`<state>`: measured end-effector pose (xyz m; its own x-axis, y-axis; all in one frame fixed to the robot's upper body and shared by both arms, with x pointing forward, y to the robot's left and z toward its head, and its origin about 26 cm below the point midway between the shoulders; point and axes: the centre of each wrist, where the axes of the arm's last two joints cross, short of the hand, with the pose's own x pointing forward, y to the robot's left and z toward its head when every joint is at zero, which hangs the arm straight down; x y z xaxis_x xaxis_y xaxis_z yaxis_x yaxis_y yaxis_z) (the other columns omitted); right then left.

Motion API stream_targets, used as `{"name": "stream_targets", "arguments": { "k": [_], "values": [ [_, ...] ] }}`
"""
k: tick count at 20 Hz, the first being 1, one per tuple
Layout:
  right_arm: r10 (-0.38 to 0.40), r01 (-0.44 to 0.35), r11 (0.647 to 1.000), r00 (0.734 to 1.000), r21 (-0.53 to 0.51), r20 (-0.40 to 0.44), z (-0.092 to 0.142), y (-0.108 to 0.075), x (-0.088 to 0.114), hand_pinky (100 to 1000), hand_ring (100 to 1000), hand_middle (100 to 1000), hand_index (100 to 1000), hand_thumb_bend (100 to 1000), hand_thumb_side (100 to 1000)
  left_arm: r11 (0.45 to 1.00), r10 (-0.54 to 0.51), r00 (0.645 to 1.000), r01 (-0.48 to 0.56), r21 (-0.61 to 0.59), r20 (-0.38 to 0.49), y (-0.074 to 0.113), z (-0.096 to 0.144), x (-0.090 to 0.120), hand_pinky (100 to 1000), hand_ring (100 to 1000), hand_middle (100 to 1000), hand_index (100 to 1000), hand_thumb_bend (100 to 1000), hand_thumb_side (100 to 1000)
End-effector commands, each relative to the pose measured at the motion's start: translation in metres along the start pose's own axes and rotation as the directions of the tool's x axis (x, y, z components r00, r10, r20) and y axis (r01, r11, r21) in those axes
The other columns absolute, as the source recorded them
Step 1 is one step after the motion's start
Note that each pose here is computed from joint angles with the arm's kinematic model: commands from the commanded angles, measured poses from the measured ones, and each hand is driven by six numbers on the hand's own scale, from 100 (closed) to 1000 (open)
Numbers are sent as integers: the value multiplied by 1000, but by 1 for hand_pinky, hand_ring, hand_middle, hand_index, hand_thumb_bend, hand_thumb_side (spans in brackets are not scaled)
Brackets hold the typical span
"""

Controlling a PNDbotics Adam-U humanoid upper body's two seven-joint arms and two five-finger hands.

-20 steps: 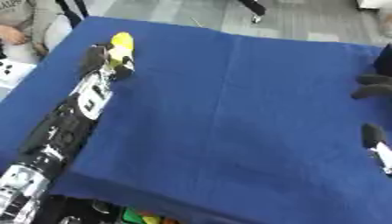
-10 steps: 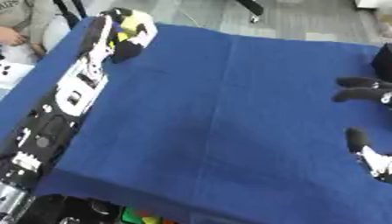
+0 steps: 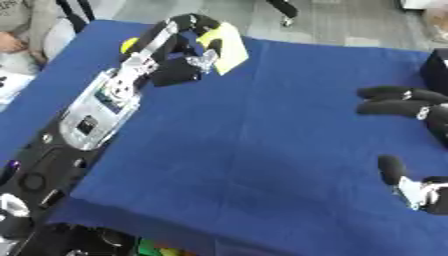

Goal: Pick up the objects with one hand, pass them to the other hand, and then place them into the box on the other side of the table.

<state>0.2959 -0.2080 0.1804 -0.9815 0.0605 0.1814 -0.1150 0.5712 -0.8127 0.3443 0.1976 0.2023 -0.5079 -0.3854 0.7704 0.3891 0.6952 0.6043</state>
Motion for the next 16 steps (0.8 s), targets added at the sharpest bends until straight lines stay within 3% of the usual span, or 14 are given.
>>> {"name": "stream_targets", "arguments": {
  "k": [1, 5, 6, 7, 11, 16],
  "values": [
    [77, -78, 997, 995, 8, 65, -6, -10, 3, 886, 881, 761, 893, 100, 415, 993, 3, 998, 4, -115, 58, -5, 1, 24, 583, 211, 265, 674, 100, 340],
    [150, -150, 989, 982, -15, 111, -10, -13, 3, 889, 883, 789, 920, 100, 323, 976, 27, 998, -15, -217, 54, -16, 2, 32, 585, 215, 267, 675, 100, 329],
    [171, -170, 985, 978, -19, 122, -11, -14, 3, 894, 889, 811, 940, 100, 152, 972, 31, 998, -17, -236, 54, -18, 2, 34, 585, 215, 268, 675, 100, 325],
    [193, -191, 981, 972, -21, 131, -11, -14, 3, 896, 893, 822, 949, 100, 100, 967, 34, 998, -19, -256, 56, -20, 2, 35, 585, 216, 268, 676, 100, 324],
    [261, -260, 965, 952, -24, 159, -14, -12, 4, 908, 909, 863, 979, 100, 100, 951, 46, 996, -21, -307, 74, -23, 4, 44, 586, 217, 269, 676, 100, 324],
    [293, -294, 956, 939, -20, 182, -17, -7, 5, 922, 925, 890, 996, 100, 100, 939, 68, 992, -29, -342, 103, -26, 5, 55, 588, 217, 269, 676, 100, 328]
  ]
}}
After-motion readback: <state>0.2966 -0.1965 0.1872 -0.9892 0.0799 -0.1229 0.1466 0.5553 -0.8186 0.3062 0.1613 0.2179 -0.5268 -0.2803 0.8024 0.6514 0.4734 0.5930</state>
